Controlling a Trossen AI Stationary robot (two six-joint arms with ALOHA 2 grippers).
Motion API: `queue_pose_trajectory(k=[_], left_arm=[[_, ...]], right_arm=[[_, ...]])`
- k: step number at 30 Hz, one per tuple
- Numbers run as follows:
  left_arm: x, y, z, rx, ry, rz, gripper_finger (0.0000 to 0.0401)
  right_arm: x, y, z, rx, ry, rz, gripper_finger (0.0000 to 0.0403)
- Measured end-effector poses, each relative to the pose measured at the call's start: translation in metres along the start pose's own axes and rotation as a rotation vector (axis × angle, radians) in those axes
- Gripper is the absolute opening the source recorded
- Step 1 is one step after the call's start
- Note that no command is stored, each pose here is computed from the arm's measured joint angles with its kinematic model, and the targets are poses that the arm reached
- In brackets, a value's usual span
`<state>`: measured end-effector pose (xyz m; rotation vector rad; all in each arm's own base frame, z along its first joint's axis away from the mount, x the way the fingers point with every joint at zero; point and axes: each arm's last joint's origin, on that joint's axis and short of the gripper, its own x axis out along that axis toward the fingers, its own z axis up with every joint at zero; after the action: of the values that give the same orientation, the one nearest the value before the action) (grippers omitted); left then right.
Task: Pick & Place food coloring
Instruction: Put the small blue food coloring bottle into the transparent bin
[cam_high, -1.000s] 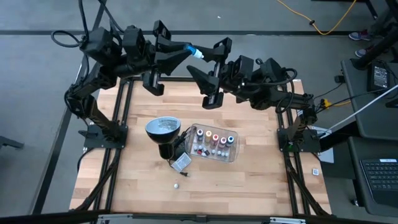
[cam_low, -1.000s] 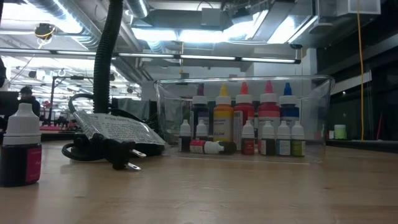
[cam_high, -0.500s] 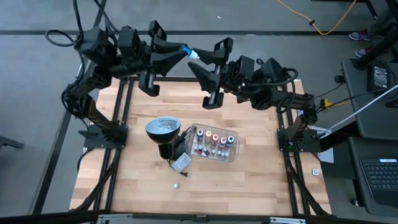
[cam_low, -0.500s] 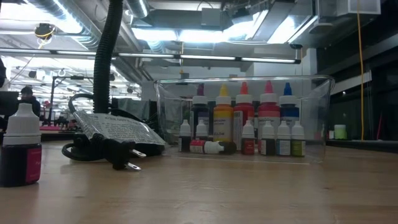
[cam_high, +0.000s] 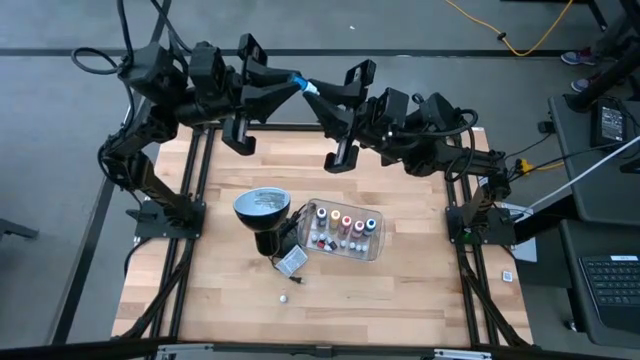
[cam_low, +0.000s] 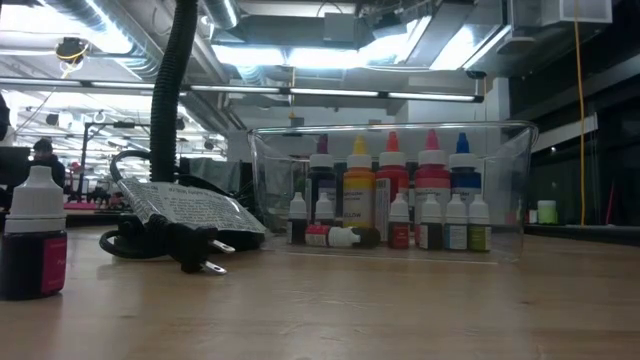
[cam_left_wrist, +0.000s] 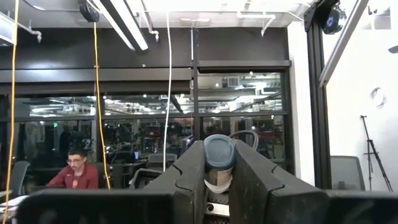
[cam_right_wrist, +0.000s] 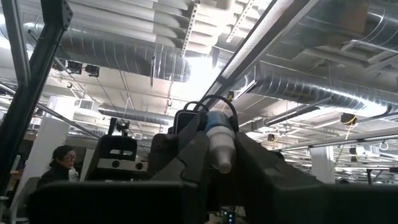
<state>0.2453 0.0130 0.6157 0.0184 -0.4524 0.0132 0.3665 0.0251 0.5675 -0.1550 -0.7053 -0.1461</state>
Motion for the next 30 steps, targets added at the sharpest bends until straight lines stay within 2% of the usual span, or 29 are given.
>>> queue_pose_trajectory(k=[5,8,16,20,23,30], left_arm=[[-0.001,0.000,0.000,0.000,0.004,-0.007,0.0085],[-0.007,0.002,0.004,-0.005,0.021,0.020,0.0105],[-0.042,0.011,0.028,-0.053,0.062,0.066,0.0179],[-0.063,0.013,0.035,-0.081,0.126,0.094,0.0223],[-0.081,0.014,0.041,-0.090,0.178,0.129,0.0246],[-0.110,0.016,0.038,-0.093,0.350,0.189,0.0256]], right_arm=[[0.000,0.000,-0.001,-0.002,0.014,0.004,0.0058],[-0.002,0.001,-0.002,-0.009,0.082,-0.019,0.0062],[-0.009,0.006,0.002,-0.021,0.216,-0.032,0.0059],[-0.022,0.007,0.006,-0.047,0.409,-0.082,0.0059],[-0.032,0.005,0.005,-0.011,0.549,-0.096,0.0059],[-0.056,0.003,-0.004,0.108,0.827,-0.121,0.0059]])
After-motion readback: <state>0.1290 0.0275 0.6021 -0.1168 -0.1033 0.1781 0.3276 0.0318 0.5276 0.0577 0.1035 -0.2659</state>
